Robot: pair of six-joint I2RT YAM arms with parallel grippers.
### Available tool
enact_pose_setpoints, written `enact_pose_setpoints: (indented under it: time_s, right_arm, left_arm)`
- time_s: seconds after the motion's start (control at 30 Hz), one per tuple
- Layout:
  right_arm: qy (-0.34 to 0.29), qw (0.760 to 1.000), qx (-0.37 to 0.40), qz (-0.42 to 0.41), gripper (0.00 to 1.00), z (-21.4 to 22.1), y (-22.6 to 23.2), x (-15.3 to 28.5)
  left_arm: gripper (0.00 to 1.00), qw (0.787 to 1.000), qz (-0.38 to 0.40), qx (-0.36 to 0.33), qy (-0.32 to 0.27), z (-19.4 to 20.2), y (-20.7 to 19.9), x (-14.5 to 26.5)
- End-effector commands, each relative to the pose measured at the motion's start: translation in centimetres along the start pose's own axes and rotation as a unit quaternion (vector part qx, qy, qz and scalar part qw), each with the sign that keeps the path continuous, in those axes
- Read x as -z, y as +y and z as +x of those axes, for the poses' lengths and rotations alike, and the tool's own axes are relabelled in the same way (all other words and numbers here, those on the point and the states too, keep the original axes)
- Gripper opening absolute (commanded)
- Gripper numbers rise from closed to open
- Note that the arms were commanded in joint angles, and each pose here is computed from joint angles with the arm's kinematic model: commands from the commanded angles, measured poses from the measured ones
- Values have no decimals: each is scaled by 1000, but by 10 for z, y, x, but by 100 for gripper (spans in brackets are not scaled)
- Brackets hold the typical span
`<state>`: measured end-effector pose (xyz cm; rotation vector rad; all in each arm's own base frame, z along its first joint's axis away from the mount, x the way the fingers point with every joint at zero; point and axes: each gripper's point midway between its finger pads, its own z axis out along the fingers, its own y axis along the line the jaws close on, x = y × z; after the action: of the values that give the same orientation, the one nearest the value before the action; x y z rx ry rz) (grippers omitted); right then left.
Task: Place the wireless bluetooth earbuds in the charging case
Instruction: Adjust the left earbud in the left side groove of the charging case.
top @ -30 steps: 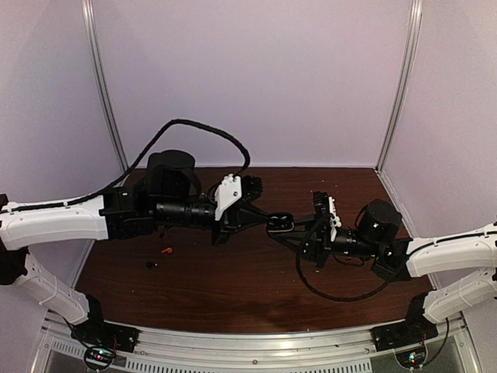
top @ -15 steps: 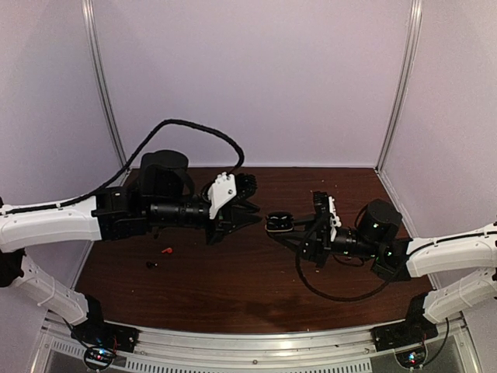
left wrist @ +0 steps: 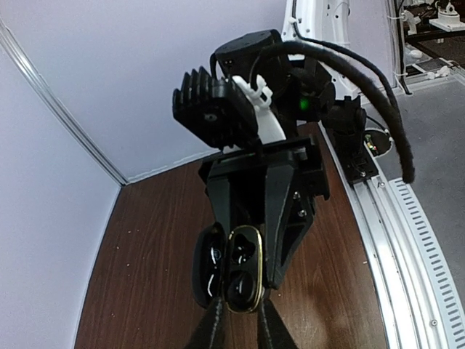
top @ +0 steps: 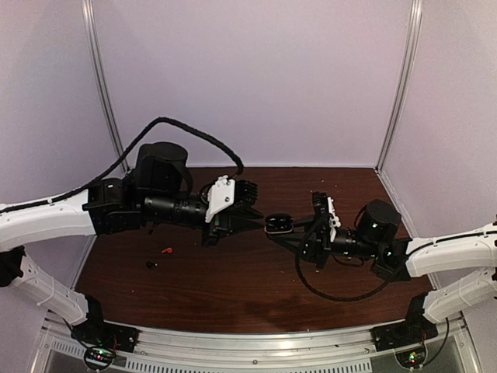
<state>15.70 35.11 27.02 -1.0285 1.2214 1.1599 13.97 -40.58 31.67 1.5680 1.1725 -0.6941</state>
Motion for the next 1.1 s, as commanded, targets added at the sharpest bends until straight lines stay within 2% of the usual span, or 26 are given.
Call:
enact_pose_setpoints:
  time_s: [0.0, 0.2, 0.7, 0.87, 0.97, 1.07]
  right_arm:
    - [-7, 1000, 0, -9, 0, -9, 1, -4]
    - [-6, 1000, -1, -14, 0, -9, 2, -6]
    - [-12, 1000, 3, -25, 0, -14, 8, -4]
    - [-13, 1000, 3, -17, 0, -14, 5, -3]
    - [-12, 1000, 5, 4, 0, -11, -1, -1]
    - [-17, 1000, 0, 25, 0, -10, -10, 3]
  left_arm:
    - [17, 999, 7, -25, -23, -23, -3, -6]
    - [16, 999, 4, -30, -19, -22, -3, -15]
    - [9, 998, -35, -26, 36, 5, 12, -34]
    - [9, 998, -42, -26, 29, 0, 14, -29]
    - [14, 999, -51, -18, -1, -14, 15, -16]
    - [29, 996, -83, 14, -28, -25, 24, 0]
